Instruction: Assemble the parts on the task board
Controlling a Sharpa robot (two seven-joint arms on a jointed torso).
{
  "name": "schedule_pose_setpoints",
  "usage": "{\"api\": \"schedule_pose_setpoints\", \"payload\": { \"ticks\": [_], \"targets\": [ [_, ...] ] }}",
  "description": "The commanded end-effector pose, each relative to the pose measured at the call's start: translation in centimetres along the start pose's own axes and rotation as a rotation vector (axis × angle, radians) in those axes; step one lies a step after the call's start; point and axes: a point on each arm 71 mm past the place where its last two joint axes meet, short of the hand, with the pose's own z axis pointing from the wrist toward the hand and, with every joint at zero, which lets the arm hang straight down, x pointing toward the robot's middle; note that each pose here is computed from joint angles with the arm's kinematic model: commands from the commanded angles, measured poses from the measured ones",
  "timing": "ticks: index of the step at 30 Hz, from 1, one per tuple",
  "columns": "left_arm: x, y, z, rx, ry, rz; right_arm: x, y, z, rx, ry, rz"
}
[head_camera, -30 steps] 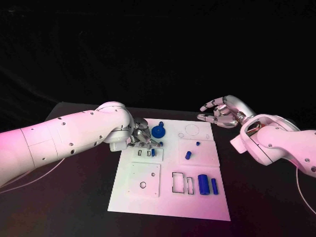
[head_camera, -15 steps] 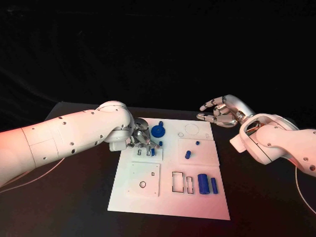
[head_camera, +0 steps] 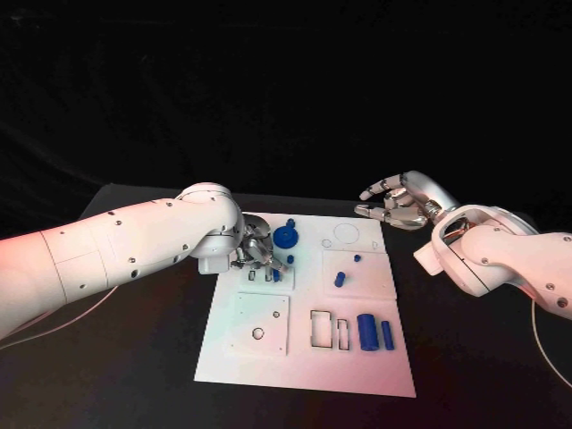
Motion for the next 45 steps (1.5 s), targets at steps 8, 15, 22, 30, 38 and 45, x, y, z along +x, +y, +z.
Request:
{"api": "schedule_pose_setpoints", "payload": {
  "ticks": [8, 15, 22, 30, 38, 45],
  "targets": [
    [0.25, -0.11, 0.05, 0.006, 0.036, -0.004, 0.1, 0.0, 0.0, -0.004, 0.01, -0.004],
    [0.32, -0.11, 0.06, 0.016, 0.05, -0.034, 0.2, 0.0, 0.1, -0.003, 0.011, -0.004],
    [0.25, 0.2, 0.05, 0.016, 0.053, -0.058, 0.2, -0.1, 0.1, -0.002, 0.012, -0.004],
    [0.19, 1.08, -0.44, 0.023, 0.031, -0.114, 0.2, -0.1, 0.0, -0.002, 0.011, -0.004],
    [0.09, 2.02, -1.48, 0.028, -0.077, -0.173, 0.1, -0.2, -0.1, -0.001, 0.007, -0.003],
    [0.61, 2.35, -2.01, 0.034, -0.181, -0.173, 0.0, -0.3, -0.1, 0.0, 0.004, -0.003]
  ]
}}
